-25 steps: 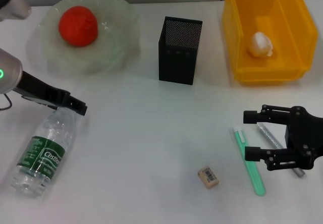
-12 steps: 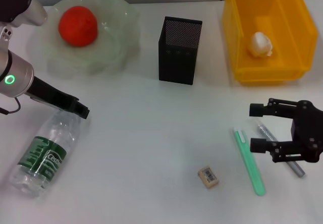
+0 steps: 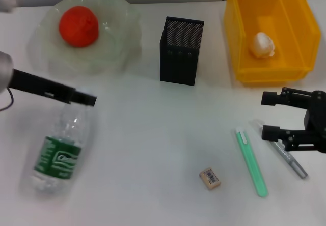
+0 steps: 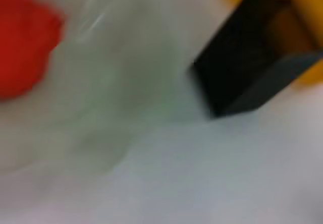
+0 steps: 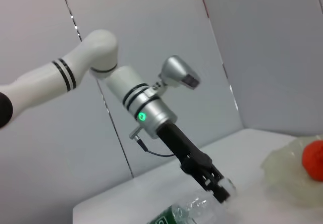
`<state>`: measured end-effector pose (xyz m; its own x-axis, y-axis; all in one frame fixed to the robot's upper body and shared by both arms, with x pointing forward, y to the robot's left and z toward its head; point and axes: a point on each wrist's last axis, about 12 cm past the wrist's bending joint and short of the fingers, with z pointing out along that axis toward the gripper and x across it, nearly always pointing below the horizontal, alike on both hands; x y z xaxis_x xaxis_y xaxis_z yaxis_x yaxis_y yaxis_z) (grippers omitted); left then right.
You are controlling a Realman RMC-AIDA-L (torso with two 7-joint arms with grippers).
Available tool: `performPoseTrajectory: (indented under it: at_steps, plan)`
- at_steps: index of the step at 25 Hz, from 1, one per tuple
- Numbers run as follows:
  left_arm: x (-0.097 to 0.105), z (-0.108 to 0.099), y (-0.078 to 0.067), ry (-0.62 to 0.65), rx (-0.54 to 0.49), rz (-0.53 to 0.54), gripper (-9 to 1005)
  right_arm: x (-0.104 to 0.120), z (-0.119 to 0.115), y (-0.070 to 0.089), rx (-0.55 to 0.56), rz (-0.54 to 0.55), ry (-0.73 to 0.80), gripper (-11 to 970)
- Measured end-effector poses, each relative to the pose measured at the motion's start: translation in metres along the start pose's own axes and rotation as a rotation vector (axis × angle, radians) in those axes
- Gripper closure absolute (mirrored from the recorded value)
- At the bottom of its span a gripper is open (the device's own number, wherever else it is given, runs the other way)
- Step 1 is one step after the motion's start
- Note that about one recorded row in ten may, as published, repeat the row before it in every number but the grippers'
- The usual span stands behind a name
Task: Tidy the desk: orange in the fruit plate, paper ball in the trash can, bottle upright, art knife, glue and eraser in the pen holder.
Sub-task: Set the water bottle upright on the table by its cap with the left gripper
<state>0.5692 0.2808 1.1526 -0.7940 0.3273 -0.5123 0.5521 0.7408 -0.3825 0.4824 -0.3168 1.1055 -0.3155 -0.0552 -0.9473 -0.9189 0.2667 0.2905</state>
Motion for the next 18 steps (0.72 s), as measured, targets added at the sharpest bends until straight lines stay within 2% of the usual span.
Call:
performPoseTrajectory:
  at_steps: [4,5,8,10,11,13,14,15,16,18]
  plan:
    - [0.006,-0.014,0.001,-0.086,0.078,0.015,546,-0.001,0.001,0.000,-0.004,-0.001,-0.005,106]
    - [0.016,-0.029,0.003,-0.205,0.162,0.042,545,-0.001,0.004,0.000,-0.008,-0.001,-0.008,106]
    - [0.025,-0.036,0.004,-0.273,0.199,0.069,541,-0.002,0.006,-0.001,-0.013,-0.003,-0.011,107]
    - [0.037,-0.040,0.003,-0.357,0.238,0.113,538,-0.003,0.009,-0.002,-0.016,0.004,-0.014,107]
    - [0.037,-0.040,0.003,-0.357,0.238,0.113,537,-0.003,0.009,-0.002,-0.016,0.004,-0.014,107]
    - [0.044,-0.041,0.003,-0.434,0.272,0.139,534,-0.003,0.012,-0.002,-0.018,0.010,-0.019,106]
    - [0.047,-0.041,0.003,-0.481,0.287,0.152,533,-0.003,0.013,-0.002,-0.019,0.013,-0.022,106]
    - [0.057,-0.039,0.006,-0.617,0.324,0.164,531,-0.003,0.015,-0.002,-0.021,0.019,-0.027,106]
    - [0.057,-0.039,0.006,-0.617,0.324,0.164,530,-0.003,0.015,-0.002,-0.021,0.019,-0.027,106]
    - [0.065,-0.036,0.009,-0.733,0.342,0.174,527,-0.003,0.015,-0.002,-0.023,0.025,-0.032,107]
